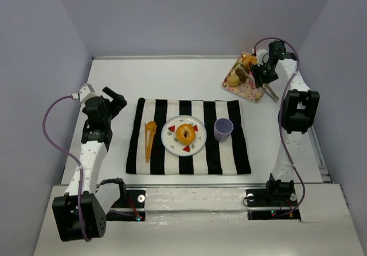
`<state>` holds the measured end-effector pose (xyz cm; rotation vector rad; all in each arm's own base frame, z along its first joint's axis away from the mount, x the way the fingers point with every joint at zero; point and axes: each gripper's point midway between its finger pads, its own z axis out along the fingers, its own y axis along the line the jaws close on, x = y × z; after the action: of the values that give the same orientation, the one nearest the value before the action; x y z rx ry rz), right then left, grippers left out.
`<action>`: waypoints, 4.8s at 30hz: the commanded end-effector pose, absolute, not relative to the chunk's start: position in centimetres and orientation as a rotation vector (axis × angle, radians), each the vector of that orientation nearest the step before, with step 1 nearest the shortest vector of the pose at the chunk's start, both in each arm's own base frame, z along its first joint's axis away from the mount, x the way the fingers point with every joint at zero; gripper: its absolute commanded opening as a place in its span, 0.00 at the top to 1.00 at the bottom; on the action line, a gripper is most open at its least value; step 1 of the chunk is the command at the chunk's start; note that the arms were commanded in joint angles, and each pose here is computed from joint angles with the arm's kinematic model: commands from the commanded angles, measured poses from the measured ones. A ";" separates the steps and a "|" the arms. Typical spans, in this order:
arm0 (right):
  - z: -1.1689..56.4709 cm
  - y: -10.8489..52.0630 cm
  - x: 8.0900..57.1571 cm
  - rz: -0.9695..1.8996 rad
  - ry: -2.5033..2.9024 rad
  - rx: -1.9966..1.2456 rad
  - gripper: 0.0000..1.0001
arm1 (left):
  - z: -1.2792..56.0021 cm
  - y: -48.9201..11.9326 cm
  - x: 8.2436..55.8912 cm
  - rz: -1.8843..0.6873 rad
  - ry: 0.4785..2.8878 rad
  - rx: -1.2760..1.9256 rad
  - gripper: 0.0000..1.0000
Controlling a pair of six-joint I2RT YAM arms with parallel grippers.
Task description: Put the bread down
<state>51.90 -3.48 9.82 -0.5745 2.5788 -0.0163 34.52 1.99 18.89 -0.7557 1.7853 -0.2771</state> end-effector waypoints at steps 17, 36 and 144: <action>14.8 0.4 52.3 0.318 2.565 0.133 0.31 | 19.4 1.7 36.6 -0.301 1.784 -0.731 0.01; 23.4 0.5 51.4 0.320 2.331 0.263 0.71 | 20.6 1.3 36.1 -0.325 1.760 -0.708 0.01; 5.6 -4.8 34.8 -0.247 2.428 0.850 0.34 | 24.2 -0.3 32.9 -0.441 1.644 -0.636 0.01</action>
<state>34.03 -4.22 8.52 0.7785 2.4246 -0.2248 32.82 -0.19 23.39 -0.6562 1.6702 -0.4334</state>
